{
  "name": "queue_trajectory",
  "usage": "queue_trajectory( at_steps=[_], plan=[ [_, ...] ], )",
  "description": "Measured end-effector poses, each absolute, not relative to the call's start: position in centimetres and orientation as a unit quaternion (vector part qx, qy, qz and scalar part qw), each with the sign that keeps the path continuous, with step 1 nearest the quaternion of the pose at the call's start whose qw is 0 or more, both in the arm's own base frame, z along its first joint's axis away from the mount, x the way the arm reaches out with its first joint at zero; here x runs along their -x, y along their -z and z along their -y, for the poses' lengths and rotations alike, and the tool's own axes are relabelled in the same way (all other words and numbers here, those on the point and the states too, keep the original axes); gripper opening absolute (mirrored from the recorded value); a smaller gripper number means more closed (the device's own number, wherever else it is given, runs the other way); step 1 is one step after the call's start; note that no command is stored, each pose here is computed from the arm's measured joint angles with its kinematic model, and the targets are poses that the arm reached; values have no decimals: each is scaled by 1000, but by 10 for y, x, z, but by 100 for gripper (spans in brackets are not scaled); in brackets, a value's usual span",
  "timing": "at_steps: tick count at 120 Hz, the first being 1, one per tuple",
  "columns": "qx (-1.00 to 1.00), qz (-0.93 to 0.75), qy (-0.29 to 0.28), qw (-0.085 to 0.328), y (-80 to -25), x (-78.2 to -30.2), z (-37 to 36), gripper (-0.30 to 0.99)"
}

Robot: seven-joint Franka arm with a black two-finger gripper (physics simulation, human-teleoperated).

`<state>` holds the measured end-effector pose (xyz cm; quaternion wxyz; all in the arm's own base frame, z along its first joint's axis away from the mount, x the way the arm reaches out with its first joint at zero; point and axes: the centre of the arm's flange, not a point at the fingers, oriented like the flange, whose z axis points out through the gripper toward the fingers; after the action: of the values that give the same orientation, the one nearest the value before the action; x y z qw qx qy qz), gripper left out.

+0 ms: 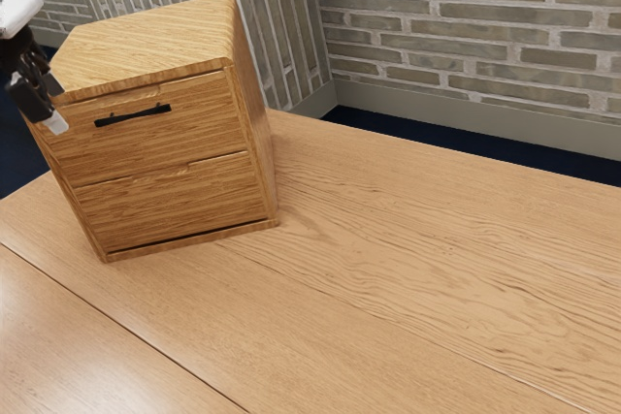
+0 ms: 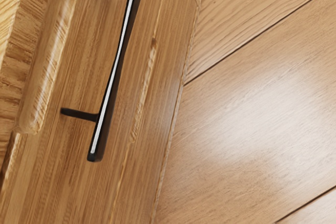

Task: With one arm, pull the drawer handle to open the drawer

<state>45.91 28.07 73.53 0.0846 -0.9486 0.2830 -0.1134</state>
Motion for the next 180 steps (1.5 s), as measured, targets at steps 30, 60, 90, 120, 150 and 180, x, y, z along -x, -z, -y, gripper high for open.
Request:
queue_trajectory(
  at_steps=[30, 60, 90, 120, 150, 180],
  plan=[
    [945, -293, 124, 80, -715, -475, -266, 69],
    [946, -282, 136, 80, -711, -480, -272, 69],
    [948, -280, 129, 79, -696, -489, -272, 69],
    [945, -288, 121, 93, -690, -494, -262, 69],
    [943, -290, 130, 98, -692, -498, -257, 69],
    [937, -306, 139, 98, -688, -515, -238, 69]
  ],
)
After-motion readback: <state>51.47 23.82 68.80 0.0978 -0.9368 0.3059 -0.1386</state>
